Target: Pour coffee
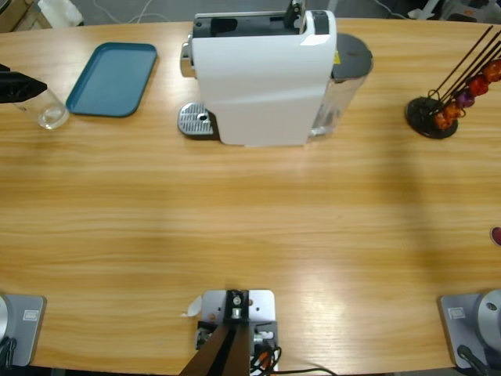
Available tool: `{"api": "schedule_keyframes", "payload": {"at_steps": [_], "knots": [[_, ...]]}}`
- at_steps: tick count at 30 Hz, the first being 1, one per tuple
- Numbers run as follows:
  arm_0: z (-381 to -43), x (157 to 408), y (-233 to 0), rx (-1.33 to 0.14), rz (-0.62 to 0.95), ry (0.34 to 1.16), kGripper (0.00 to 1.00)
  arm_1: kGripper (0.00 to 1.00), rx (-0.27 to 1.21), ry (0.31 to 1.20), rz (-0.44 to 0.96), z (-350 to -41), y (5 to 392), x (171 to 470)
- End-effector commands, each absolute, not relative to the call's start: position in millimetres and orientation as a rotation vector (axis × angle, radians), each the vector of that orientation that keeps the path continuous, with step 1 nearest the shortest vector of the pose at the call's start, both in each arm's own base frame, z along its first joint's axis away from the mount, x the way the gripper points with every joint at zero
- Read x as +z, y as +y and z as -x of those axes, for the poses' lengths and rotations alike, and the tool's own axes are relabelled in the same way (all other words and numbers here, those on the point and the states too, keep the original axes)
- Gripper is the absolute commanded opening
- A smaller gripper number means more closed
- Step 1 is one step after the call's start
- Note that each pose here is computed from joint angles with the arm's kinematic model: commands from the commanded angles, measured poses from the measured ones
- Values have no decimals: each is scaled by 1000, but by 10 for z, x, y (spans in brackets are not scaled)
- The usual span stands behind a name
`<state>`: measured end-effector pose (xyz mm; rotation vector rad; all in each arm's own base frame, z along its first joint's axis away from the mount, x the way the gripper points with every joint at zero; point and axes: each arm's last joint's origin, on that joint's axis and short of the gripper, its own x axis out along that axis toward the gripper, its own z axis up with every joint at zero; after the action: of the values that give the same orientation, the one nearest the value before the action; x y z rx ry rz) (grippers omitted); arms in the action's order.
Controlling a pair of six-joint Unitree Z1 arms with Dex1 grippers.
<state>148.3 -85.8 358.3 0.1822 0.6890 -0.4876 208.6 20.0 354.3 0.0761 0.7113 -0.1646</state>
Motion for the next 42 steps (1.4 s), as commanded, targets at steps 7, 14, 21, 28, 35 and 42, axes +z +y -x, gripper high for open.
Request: {"api": "schedule_keyframes", "payload": {"at_steps": [7, 14, 21, 28, 35, 42], "knots": [[-1522, 3450, -876, -503, -179, 733, 798, 0, -174, 711, -40, -1999, 156, 3792], [-1562, 3419, -913, -525, -174, 754, 798, 0, -170, 749, 24, -1897, 134, 3950], [-1542, 3424, -913, -544, -163, 755, 798, 0, -18, 768, 173, -1770, 301, 4110], [-1523, 3433, -914, -563, -154, 753, 798, 0, 358, 715, 395, -1590, 633, 4140], [-1463, 3452, -882, -568, -147, 740, 798, 0, 547, 619, 530, -1355, 775, 4219], [-1424, 3466, -864, -576, -142, 732, 798, 0, 807, 556, 626, -1186, 1089, 4223]]}}
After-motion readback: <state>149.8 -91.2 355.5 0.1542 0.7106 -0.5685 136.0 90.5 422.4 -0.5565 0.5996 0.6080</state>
